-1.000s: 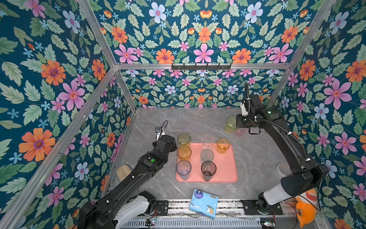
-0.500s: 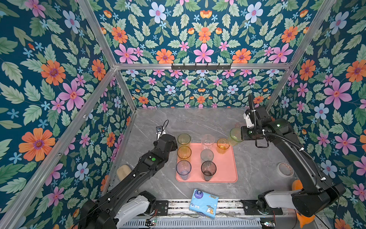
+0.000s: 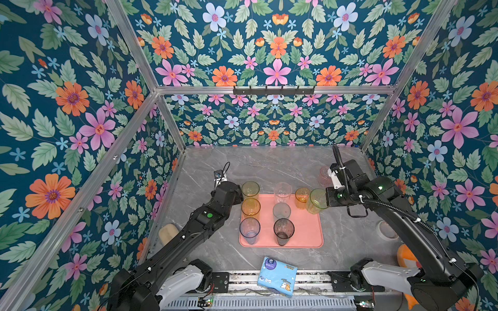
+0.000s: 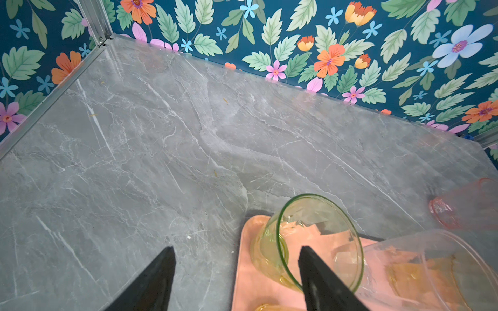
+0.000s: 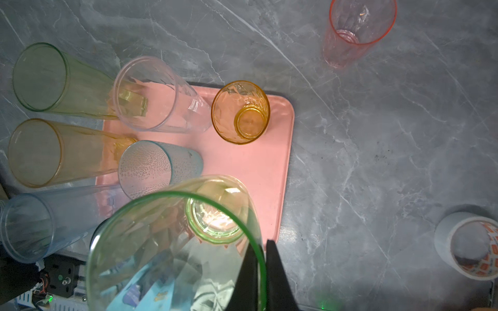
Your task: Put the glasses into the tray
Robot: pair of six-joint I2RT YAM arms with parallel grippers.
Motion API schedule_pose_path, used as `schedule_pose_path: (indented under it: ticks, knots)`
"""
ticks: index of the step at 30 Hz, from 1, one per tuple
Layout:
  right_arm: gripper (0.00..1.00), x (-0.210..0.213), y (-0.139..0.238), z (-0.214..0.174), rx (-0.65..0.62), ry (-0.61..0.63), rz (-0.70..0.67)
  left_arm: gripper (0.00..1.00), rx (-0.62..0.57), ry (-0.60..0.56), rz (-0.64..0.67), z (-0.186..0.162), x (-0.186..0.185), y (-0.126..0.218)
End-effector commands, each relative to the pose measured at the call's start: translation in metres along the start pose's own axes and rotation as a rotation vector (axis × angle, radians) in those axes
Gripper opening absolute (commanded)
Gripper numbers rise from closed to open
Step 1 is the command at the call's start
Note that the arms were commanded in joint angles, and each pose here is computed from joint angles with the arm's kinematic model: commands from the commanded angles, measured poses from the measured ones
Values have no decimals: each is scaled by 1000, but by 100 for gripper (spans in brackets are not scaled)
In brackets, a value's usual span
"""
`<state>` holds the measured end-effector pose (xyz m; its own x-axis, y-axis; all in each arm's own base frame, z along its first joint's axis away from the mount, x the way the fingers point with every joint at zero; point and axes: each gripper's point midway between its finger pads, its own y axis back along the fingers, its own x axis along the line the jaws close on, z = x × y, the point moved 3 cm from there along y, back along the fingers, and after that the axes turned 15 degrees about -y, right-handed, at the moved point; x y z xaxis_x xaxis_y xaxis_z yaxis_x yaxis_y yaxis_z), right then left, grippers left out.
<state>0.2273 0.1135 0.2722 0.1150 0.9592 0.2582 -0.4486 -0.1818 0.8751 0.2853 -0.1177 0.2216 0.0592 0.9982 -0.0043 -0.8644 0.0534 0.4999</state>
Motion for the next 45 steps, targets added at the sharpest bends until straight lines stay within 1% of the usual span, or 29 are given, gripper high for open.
schedule_pose_path:
  ticks: [1, 6, 11, 18, 22, 28, 35, 40, 45]
  knots:
    - [0, 0, -1, -8, 16, -32, 7, 75, -13, 24, -9, 2, 0, 1]
    - [0, -2, -9, -22, 22, -41, 3, 75, -12, 30, -12, 0, 0, 1]
    - [0, 2, -23, -32, -32, -19, 11, 75, -10, 36, -18, -1, -1, 0]
    - [0, -7, -39, -39, -53, -49, -13, 75, 0, 39, -27, -5, -3, -2]
    - [0, -14, -58, -46, -33, -57, -57, 75, 0, 41, -22, -8, -2, -2]
    - [0, -11, -82, -56, 18, -77, -44, 75, 7, 42, -16, -12, 0, -3]
    - [0, -12, -101, -60, 14, -66, -43, 75, 8, 41, -9, -13, 1, -3]
    - [0, -16, -115, -64, 35, -58, -84, 75, 16, 35, -8, -15, 0, -5]
    - [0, -16, -119, -64, 35, -58, -86, 75, 16, 35, -10, -14, 0, -5]
